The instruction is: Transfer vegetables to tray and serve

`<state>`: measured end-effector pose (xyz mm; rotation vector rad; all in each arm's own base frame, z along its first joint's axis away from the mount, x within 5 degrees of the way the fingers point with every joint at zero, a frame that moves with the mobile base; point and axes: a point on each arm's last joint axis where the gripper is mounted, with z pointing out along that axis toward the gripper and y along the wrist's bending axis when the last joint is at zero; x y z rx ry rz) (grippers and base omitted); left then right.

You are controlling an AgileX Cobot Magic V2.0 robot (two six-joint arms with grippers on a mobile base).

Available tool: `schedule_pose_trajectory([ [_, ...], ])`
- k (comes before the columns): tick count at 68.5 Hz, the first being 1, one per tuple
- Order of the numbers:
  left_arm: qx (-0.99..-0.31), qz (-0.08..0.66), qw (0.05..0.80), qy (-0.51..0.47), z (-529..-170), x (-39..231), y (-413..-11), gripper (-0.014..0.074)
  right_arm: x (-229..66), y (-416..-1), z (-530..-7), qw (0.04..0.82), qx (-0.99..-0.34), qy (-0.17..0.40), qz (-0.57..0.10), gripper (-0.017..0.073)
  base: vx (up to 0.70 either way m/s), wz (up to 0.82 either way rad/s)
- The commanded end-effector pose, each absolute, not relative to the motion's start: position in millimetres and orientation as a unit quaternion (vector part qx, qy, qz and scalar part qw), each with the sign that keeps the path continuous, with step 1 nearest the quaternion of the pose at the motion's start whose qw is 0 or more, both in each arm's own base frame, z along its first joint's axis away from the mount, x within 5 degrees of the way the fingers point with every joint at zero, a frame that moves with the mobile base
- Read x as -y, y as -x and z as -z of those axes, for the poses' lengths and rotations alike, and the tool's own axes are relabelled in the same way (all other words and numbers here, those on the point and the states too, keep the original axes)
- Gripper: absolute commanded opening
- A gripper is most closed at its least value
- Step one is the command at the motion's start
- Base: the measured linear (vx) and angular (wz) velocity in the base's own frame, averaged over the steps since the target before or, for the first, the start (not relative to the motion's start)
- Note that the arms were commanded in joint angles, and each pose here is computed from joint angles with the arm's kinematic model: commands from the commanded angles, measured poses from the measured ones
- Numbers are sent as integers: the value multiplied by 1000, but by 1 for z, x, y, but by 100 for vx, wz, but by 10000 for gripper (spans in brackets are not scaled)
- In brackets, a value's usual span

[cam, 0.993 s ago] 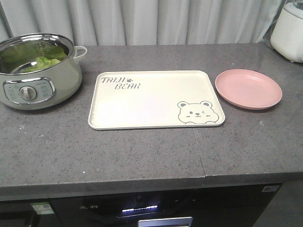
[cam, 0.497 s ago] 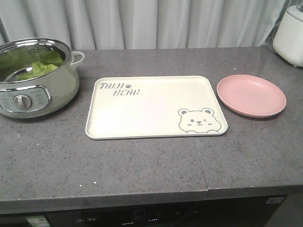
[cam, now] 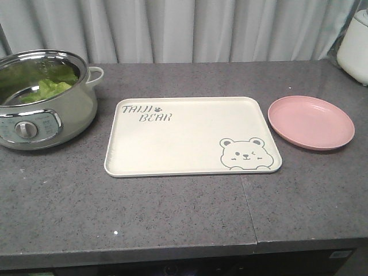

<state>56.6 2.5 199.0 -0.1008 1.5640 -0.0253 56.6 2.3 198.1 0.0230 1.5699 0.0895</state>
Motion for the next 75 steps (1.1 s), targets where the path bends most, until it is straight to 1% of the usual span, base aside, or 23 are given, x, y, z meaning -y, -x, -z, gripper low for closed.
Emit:
schedule_pose_trajectory([
  [1, -684, 15, 728, 50, -197, -3, -57, -6, -3, -57, -200, 730, -682, -4, -39, -6, 3, 1],
  [75, -684, 15, 728, 50, -197, -3, -57, -6, -3, -57, -200, 730, -682, -4, -39, -6, 1, 1],
])
